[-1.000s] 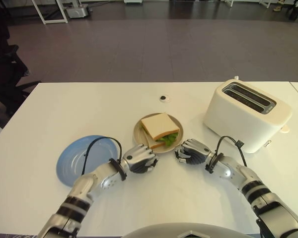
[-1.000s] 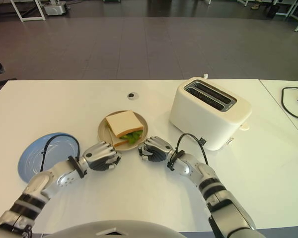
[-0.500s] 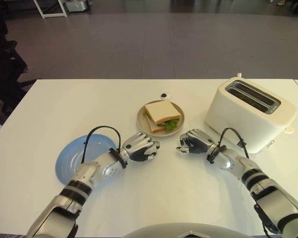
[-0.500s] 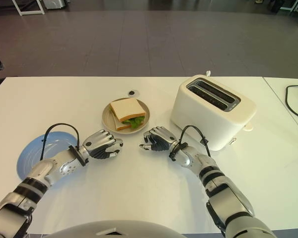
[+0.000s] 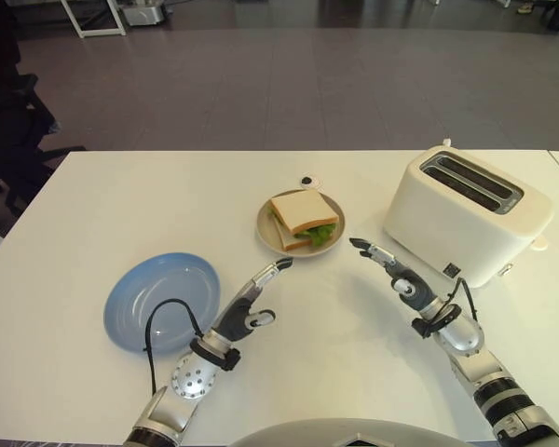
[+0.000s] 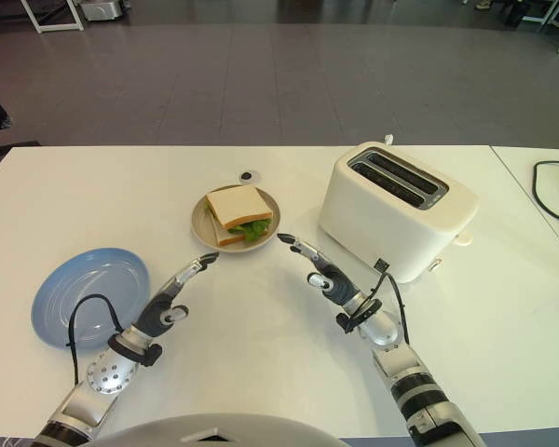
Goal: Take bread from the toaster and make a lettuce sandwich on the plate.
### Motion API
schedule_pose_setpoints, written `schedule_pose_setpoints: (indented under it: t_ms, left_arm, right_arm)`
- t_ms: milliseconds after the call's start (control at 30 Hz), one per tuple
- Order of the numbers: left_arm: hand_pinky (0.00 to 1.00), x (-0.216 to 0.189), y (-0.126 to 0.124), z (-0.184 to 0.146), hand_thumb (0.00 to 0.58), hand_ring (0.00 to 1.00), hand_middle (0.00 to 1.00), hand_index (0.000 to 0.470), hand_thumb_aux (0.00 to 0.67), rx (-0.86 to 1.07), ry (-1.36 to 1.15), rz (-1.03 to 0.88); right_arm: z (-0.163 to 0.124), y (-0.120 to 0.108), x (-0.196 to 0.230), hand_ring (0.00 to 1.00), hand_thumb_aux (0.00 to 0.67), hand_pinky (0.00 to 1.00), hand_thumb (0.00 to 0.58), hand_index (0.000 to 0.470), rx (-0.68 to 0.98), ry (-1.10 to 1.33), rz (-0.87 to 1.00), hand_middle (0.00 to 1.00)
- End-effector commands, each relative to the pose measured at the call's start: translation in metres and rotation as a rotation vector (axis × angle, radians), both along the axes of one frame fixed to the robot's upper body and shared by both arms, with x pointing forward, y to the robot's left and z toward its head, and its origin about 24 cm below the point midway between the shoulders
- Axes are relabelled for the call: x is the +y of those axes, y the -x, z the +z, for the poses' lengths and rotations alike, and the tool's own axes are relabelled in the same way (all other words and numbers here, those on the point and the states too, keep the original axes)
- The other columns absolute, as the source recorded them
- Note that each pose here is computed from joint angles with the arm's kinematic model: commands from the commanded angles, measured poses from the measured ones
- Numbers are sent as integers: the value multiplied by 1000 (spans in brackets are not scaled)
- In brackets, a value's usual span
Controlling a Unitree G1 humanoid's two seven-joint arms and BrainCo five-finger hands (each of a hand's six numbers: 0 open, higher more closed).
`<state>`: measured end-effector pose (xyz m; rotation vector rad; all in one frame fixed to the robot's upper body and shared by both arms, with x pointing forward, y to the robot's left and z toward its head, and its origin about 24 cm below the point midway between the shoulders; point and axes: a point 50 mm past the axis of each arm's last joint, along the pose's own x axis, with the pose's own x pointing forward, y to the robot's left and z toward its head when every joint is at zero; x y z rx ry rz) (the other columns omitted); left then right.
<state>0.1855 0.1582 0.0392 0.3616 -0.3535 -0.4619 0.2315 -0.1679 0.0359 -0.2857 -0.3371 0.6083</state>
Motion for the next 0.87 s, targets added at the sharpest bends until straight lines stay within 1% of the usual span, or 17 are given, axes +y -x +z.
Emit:
schedule_pose_setpoints:
  t_ms: [33,267,400,700,867]
  left_arm:
    - [0,-7,1,11,0,0,0,0,0,-43,125,-56]
    - [0,-9,-11,17,0,0,0,0,0,17,351,-153]
    - [0,-7,-1,20,0,0,0,0,0,-10,356,-184]
    - [0,-17,16,17,0,0,0,0,0,34,376,-255]
    - [0,-20,20,16,0,0,0,0,0,51,374,-262]
  right_arm:
    - [11,8,-10,0,0,0,0,0,62,-216,-15,0]
    - [21,30,-24,0,0,0,0,0,105,-437,-25,0]
    - [27,26,-28,0,0,0,0,0,161,-563,31,0]
    - [30,31,-25,0,0,0,0,0,169,-579,117,0]
    - [29,32,-20,0,0,0,0,0,185,-569,153,0]
